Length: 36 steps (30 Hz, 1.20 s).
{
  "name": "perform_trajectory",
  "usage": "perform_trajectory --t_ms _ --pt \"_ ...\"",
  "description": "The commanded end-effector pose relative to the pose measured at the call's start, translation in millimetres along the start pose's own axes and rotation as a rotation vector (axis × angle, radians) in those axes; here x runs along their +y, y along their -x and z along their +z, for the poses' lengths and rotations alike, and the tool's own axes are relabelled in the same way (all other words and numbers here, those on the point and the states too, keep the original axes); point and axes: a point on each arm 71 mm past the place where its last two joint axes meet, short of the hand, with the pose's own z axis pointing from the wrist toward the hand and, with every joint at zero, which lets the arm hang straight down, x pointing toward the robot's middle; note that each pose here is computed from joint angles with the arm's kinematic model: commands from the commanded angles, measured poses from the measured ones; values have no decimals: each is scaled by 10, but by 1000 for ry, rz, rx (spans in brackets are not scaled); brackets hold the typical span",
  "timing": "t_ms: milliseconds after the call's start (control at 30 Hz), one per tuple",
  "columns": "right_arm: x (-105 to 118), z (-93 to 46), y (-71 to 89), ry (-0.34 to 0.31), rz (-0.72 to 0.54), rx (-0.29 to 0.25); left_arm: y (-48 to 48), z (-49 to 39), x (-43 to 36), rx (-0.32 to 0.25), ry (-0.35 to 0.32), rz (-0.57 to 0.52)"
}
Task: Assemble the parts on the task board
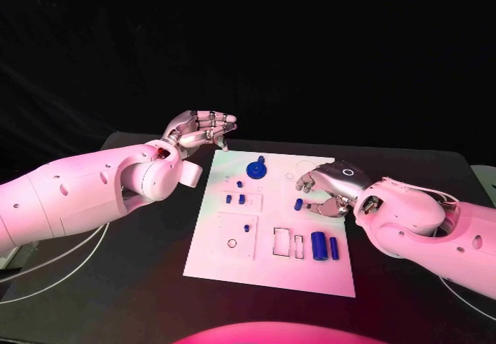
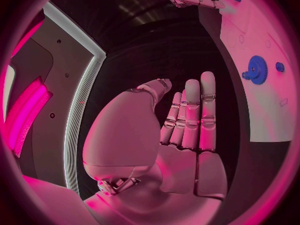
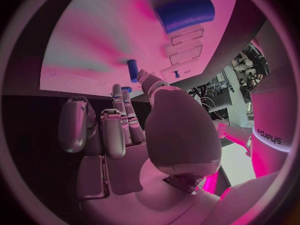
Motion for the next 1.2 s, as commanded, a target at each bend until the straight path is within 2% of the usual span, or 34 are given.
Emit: perform_trajectory --t_ms 33,433,967,1200 --pt "27 19 -82 16 -8 69 -24 5 -13 17 -9 -9" --pt "110 112 -152 34 18 75 -21 3 -13 17 -9 -9" --pt "65 125 -170 11 0 74 -10 1 -10 14 -5 -7" --pt "90 118 -146 19 -1 47 -7 1 -8 14 -4 -7"
